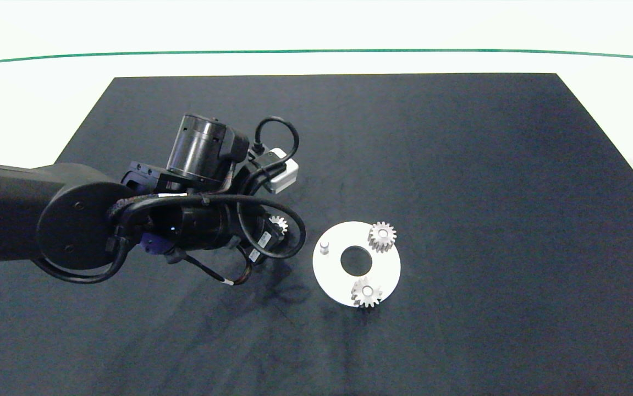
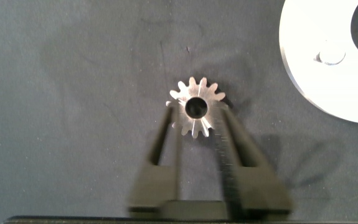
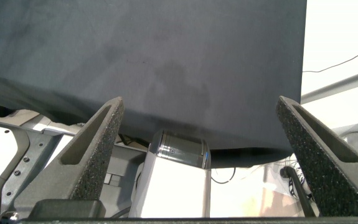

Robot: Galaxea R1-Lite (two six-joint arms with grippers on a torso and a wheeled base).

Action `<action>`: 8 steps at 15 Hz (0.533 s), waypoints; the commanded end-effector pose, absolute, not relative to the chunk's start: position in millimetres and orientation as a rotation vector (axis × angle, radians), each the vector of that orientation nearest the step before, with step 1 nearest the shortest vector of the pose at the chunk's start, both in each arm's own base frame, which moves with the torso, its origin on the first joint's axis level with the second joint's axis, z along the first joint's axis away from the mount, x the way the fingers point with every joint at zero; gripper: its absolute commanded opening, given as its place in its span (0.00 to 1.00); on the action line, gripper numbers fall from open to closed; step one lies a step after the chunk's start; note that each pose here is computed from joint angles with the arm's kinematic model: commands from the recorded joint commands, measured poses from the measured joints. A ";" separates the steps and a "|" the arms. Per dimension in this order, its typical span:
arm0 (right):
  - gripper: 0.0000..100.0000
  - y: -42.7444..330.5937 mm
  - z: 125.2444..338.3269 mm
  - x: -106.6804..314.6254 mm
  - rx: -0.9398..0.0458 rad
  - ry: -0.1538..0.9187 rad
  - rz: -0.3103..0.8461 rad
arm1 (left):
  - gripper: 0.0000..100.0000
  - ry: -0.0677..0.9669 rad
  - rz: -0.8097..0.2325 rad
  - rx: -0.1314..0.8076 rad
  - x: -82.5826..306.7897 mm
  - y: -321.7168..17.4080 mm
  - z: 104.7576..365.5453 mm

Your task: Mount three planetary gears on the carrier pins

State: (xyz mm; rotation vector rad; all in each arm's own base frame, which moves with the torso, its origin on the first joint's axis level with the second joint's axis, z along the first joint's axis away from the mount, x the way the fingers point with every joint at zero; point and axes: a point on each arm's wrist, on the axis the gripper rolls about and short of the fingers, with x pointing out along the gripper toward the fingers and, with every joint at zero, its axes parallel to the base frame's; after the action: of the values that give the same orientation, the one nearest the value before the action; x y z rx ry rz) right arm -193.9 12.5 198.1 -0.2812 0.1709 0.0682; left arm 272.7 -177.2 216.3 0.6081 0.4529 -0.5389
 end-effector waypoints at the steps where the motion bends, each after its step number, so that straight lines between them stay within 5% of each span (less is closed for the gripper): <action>1: 1.00 12.7 197.5 -195.7 -0.283 0.170 0.069 | 1.00 0.452 -0.538 0.610 271.3 -176.1 216.9; 8: 1.00 12.5 198.5 -197.5 -0.284 0.159 0.069 | 1.00 0.484 -0.519 0.611 279.6 -171.4 207.7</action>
State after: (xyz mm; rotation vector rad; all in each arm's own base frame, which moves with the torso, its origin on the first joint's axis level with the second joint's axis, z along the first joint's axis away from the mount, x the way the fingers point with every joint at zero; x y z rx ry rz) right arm -197.7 12.5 198.7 -0.2834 0.1502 0.0657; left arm 277.4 -171.3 209.8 0.6060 0.4780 -0.5205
